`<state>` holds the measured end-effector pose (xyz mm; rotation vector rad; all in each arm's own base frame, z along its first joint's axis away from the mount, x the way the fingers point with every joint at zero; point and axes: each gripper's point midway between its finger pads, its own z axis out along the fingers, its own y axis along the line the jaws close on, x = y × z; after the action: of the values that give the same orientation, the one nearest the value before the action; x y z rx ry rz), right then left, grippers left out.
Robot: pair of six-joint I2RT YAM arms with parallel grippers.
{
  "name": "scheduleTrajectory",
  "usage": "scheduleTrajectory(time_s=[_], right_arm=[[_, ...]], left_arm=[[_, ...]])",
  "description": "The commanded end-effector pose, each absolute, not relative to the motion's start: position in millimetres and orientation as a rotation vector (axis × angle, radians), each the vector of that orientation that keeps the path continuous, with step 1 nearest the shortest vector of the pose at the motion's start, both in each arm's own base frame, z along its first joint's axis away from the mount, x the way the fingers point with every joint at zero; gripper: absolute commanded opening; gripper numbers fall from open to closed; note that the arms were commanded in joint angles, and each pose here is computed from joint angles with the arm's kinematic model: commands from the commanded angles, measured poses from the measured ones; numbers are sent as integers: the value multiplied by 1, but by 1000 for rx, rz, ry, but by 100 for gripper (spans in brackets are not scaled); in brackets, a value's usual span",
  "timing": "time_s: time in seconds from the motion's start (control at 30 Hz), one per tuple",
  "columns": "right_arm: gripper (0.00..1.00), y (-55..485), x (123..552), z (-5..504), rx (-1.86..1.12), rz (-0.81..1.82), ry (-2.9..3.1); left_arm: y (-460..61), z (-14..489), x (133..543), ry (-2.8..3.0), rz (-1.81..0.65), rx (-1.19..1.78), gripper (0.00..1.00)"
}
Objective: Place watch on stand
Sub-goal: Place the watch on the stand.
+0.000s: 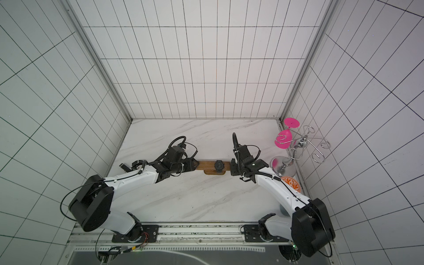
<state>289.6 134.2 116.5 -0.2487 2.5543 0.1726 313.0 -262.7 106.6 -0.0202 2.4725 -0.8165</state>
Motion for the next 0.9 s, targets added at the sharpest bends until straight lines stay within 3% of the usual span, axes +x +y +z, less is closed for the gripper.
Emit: scheduleTrajectory(time_s=[0.0, 0.47, 0.87], right_arm=[[44, 148, 308, 153, -263, 193, 2473], [46, 169, 308, 150, -301, 235, 2470], [66, 168, 305, 148, -294, 240, 2460]], left_arm=[[-271, 113, 318, 2454, -821, 3, 52], [-271, 114, 317, 2452, -817, 1, 52], [-267, 116, 317, 2444, -801, -8, 52]])
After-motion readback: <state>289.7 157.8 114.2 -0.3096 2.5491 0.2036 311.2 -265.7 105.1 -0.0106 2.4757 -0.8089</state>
